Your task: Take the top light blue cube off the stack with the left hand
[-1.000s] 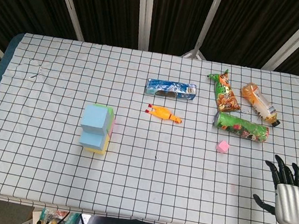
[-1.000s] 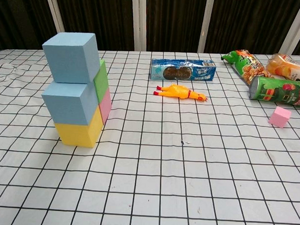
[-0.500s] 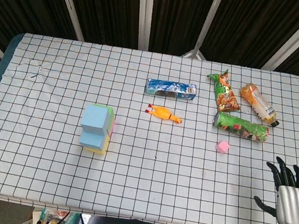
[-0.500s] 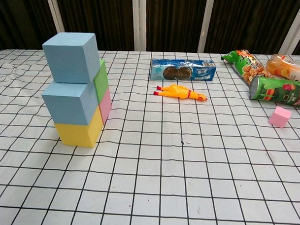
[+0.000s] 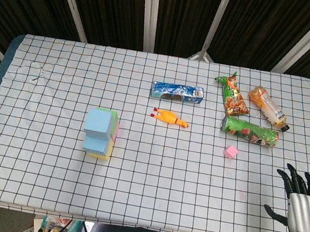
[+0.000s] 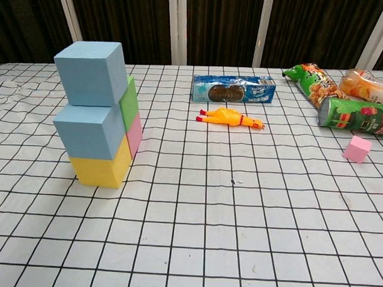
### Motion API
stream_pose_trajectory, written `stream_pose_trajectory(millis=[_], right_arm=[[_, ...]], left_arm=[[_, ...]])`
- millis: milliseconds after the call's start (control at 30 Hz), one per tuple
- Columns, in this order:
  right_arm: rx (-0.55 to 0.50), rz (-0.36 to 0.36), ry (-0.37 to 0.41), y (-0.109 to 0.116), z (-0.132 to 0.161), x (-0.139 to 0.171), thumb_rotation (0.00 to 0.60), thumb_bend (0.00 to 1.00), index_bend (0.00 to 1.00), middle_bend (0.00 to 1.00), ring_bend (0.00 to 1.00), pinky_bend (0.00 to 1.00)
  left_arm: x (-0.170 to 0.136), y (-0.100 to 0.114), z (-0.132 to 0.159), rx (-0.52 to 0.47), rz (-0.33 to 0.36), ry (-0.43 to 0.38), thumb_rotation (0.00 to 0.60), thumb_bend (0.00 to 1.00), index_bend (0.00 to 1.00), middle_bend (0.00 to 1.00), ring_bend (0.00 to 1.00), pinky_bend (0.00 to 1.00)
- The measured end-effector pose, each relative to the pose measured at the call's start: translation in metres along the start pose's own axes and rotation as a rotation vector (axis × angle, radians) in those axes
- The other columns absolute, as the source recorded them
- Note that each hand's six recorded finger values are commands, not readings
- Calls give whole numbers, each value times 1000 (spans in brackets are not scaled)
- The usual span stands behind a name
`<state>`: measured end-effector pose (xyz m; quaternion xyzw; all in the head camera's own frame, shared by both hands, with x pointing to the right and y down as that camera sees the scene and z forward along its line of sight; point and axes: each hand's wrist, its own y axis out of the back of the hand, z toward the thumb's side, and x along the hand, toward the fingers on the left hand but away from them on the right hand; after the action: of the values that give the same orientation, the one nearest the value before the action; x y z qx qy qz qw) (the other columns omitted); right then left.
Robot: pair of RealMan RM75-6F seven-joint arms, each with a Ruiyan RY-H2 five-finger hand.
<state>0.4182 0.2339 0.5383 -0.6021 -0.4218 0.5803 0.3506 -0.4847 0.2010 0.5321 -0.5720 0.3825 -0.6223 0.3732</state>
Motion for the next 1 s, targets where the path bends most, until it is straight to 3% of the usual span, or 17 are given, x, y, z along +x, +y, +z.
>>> stream_pose_trajectory(millis=[133,467,800,1000], right_arm=[[3,6,-2,-1,1,-1,600,0,198,74,167,23],[4,5,-10,0,-1,-1,600,0,198,74,167,23],[3,6,-15,1,-2,-1,600,0,198,74,167,23],[-1,4,-19,2,-4,-1,600,0,198,74,167,23]], left_arm=[[25,12,14,-8,-60,-34,600,52,25,50,0,151],[81,40,81,-62,-281,-139,600,0,2,24,0,58],[109,61,165,-70,-370,-251,600,0,0,28,0,58],[112,59,212,-47,-391,-318,600,0,0,36,0,62]])
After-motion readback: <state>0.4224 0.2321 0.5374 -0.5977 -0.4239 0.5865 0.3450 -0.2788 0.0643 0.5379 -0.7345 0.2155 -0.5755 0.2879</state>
